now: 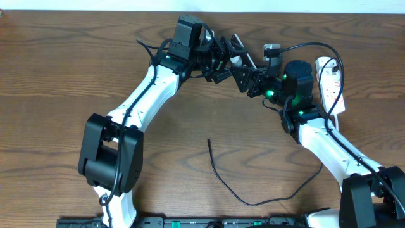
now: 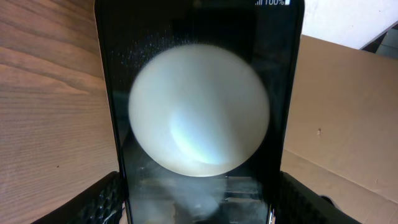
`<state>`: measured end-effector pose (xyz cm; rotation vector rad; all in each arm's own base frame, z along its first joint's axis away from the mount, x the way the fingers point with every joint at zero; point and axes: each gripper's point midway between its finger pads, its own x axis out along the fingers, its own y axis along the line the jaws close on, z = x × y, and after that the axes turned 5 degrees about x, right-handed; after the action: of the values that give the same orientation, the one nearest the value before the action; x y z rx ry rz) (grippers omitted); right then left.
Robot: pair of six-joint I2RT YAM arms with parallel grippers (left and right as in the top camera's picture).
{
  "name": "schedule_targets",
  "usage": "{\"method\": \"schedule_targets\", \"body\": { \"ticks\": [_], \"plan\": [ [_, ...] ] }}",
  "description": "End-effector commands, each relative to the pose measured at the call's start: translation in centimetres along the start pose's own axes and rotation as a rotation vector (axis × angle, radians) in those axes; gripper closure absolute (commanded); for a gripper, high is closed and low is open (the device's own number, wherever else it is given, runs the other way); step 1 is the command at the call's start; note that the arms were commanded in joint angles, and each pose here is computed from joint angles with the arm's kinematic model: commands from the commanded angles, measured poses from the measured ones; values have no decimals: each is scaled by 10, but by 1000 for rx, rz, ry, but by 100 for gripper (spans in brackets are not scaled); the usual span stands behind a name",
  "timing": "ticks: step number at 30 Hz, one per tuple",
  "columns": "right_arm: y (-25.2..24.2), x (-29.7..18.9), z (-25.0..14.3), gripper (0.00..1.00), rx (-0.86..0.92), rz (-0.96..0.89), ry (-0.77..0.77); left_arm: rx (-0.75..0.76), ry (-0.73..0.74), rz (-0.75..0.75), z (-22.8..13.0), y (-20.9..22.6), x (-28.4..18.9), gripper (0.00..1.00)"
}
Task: Plug charger to phone and switch on socket
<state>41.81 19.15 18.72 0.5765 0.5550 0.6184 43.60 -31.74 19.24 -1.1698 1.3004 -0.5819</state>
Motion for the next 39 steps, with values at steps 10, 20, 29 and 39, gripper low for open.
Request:
{"method": "schedule_targets", "body": {
  "ticks": [10, 20, 29, 39],
  "plan": [
    [-1, 2, 6, 57, 19, -21, -18, 51, 22, -35, -8, -18, -3, 92],
    [-1, 2, 6, 69, 19, -21, -18, 55, 22, -35, -9, -18, -3, 92],
    [-2, 2, 4, 85, 32, -26, -11, 55, 22, -35, -9, -18, -3, 86],
    [-3, 2, 3, 99, 45, -28, -7, 92, 34, -40, -11, -19, -3, 35]
  ]
}}
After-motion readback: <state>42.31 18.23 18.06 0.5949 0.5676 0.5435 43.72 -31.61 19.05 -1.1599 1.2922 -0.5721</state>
